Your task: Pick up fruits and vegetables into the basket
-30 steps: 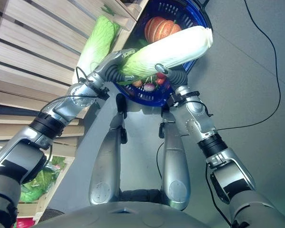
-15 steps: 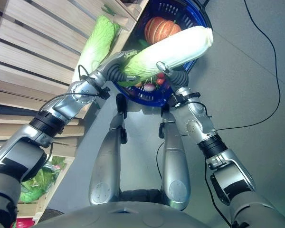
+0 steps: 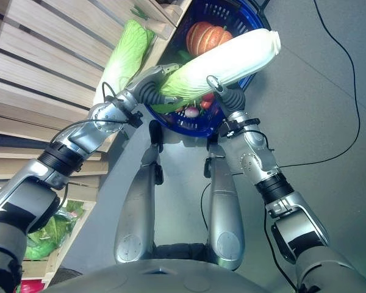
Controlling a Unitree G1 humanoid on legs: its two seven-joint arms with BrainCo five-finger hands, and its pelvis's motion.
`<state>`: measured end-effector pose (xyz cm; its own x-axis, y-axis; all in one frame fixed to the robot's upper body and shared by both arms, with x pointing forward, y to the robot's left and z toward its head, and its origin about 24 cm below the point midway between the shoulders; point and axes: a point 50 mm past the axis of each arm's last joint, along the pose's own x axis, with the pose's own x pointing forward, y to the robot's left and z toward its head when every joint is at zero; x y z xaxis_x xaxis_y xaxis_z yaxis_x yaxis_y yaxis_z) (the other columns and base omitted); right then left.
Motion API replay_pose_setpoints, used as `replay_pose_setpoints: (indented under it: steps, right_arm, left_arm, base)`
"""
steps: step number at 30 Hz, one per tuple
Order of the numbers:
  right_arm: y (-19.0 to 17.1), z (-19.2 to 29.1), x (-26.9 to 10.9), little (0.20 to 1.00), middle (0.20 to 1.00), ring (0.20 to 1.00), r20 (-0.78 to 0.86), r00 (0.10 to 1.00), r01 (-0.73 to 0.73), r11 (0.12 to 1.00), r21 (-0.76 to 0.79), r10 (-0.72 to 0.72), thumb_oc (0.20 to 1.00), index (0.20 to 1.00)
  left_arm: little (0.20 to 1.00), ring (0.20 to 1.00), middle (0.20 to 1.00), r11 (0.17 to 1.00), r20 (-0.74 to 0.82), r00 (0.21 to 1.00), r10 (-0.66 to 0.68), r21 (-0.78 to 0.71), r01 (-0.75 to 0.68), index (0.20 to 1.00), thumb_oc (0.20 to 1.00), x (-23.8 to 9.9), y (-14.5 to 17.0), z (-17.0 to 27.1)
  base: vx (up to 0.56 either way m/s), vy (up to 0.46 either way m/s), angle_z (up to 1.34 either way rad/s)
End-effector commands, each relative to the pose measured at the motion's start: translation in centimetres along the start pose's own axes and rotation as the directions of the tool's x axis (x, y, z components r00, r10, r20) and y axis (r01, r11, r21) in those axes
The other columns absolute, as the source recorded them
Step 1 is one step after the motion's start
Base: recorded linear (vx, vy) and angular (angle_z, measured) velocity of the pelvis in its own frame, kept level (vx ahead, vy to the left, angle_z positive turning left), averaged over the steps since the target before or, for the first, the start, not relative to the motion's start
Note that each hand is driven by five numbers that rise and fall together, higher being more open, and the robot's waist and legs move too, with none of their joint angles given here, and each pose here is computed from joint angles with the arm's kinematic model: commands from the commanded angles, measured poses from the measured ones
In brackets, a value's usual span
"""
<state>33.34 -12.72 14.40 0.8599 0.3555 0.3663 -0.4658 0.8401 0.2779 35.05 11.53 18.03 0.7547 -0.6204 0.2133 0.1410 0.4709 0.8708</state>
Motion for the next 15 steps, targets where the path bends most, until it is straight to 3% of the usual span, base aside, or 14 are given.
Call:
replay_pose_setpoints:
  steps: [1,3,5,6,10,15]
  right_arm:
    - [3.6,3.7,1.0,0.2,0.2,0.2,0.209,0.959,-0.196,0.981,0.013,0.189,0.2,0.2]
    - [3.6,3.8,1.0,0.2,0.2,0.2,0.212,0.959,-0.194,0.981,0.012,0.187,0.2,0.2]
    - [3.5,3.9,1.0,0.2,0.2,0.2,0.218,0.959,-0.186,0.983,0.008,0.18,0.2,0.2]
    - [3.5,3.8,0.9,0.2,0.2,0.2,0.215,0.96,-0.183,0.983,0.009,0.177,0.2,0.2]
    - [3.0,3.5,0.8,0.2,0.2,0.2,0.225,0.963,-0.154,0.988,0.007,0.149,0.2,0.2]
    - [3.0,3.6,0.9,0.2,0.2,0.2,0.231,0.965,-0.127,0.992,-0.01,0.126,0.2,0.2]
  left_arm:
    - [1.0,1.0,1.0,1.0,0.1,0.995,-0.001,-0.023,0.004,1.0,1.0,0.3,-1.4,2.1]
    - [1.0,1.0,1.0,0.999,0.103,0.994,0.035,-0.032,-0.032,1.0,1.0,0.2,-1.2,2.1]
    - [1.0,1.0,1.0,0.978,0.103,0.975,0.198,-0.091,-0.189,1.0,1.0,-0.1,-0.1,1.9]
    - [1.0,1.0,1.0,0.973,0.099,0.972,0.215,-0.102,-0.205,1.0,1.0,-0.2,-0.1,1.8]
    - [1.0,1.0,1.0,0.87,0.036,0.883,0.468,-0.197,-0.452,1.0,1.0,-1.2,1.5,0.8]
    - [1.0,1.0,1.0,0.771,-0.03,0.794,0.607,-0.22,-0.598,1.0,1.0,-2.0,2.9,-0.2]
  base:
    - [0.0,0.0,0.0]
    - [0.0,0.0,0.0]
    - [0.0,0.0,0.0]
    - [0.0,0.0,0.0]
    - [0.0,0.0,0.0]
    - [0.0,-0.006,0.04]
